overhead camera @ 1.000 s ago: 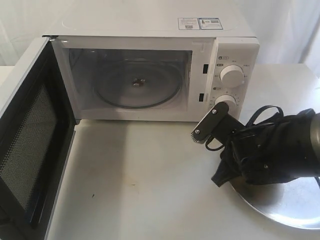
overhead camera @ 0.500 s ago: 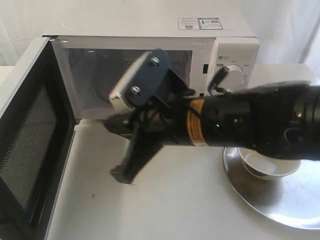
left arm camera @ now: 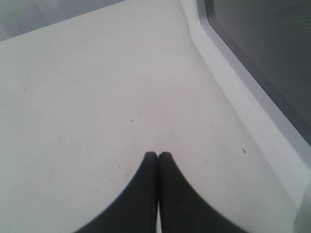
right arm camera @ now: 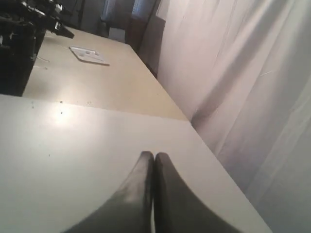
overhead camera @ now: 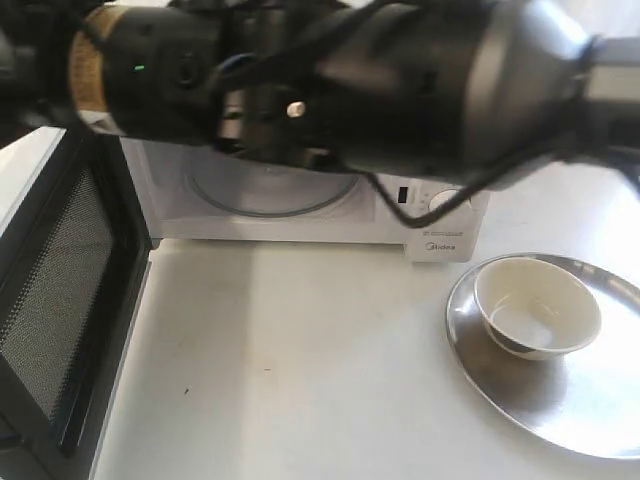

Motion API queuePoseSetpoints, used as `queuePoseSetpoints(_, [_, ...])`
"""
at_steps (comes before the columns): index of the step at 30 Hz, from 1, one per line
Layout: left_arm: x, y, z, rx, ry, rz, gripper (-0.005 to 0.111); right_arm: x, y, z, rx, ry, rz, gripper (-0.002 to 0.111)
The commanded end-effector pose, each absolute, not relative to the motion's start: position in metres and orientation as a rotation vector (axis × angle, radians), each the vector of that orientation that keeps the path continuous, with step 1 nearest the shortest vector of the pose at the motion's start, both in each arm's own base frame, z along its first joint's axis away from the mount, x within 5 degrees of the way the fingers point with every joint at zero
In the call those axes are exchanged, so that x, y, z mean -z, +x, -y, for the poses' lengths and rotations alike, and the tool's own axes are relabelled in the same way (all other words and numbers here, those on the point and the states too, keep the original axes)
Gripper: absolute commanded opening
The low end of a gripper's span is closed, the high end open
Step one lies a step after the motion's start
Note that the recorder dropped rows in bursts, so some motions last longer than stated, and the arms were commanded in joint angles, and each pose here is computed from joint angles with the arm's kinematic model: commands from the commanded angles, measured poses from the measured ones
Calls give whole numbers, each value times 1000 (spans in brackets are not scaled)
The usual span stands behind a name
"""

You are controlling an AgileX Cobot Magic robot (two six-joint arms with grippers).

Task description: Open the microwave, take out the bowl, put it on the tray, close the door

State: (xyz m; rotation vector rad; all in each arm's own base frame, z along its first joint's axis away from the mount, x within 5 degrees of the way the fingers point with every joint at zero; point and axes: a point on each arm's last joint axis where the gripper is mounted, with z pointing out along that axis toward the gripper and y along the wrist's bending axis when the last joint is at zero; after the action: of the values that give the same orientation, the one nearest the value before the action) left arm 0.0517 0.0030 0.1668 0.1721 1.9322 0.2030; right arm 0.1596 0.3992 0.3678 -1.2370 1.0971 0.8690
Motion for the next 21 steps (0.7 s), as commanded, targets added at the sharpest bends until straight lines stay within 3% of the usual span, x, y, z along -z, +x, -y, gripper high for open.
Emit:
queuePoseSetpoints(1, [-166, 52, -3, -194, 170, -1930, 0, -345, 153, -443, -733, -1299, -1152, 0])
queuePoseSetpoints(9, [-166, 52, -3, -194, 170, -1930, 0, -300, 120, -479, -480, -1519, -1050, 0])
queuePoseSetpoints(16, [-166, 52, -3, -194, 170, -1930, 0, -297, 151, -449, 278, -1487, -1203, 0])
queuePoseSetpoints(21, [-166, 52, -3, -194, 170, -1930, 0, -316, 177, -413, 758, -1273, -1283, 0])
